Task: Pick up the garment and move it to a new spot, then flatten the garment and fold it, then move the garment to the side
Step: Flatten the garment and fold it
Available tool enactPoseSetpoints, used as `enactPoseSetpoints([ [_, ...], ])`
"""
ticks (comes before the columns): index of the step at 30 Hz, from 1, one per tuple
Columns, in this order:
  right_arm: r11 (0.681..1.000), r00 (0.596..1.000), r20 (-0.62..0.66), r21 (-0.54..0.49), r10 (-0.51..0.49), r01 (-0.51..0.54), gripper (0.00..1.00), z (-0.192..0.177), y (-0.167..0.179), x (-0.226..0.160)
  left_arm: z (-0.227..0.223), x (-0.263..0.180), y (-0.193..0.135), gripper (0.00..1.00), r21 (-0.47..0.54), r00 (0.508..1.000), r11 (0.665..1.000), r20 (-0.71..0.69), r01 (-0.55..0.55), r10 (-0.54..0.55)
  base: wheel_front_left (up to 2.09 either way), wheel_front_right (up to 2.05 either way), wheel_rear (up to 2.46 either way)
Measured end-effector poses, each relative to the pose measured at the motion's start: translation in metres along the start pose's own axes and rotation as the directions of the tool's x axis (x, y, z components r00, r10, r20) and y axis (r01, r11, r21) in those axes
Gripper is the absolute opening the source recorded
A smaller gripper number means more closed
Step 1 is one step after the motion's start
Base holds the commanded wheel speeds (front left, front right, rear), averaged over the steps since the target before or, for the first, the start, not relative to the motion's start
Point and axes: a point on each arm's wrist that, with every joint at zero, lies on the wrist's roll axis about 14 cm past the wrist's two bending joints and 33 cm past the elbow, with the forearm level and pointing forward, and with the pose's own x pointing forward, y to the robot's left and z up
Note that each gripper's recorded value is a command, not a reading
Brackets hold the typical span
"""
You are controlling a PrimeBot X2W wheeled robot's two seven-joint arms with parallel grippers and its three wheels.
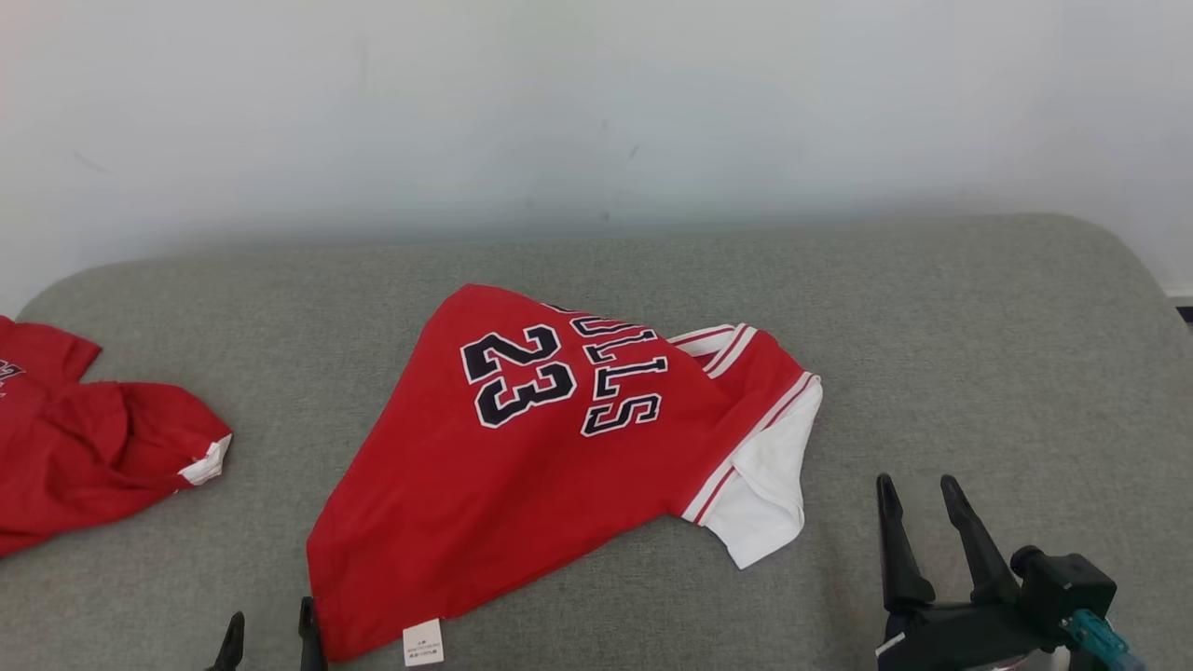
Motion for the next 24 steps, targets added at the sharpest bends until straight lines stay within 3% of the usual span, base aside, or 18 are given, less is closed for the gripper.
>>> enactPoseSetpoints([
  [12, 0.995, 0.999, 0.038, -0.099, 0.027, -0.024, 1.0, 0.015, 0.005, -0.006, 0.012, 0.003, -0.03, 1.0, 0.098, 0.994, 0.99, 0.041, 0.098, -0.102, 0.0, 0.0, 0.0],
  [24, 0.995, 1.0, -0.02, -0.095, 0.013, -0.015, 1.0, -0.006, 0.006, -0.024, 0.001, -0.012, -0.034, 1.0, 0.116, 0.993, 0.987, 0.01, 0.113, -0.115, 0.0, 0.0, 0.0],
])
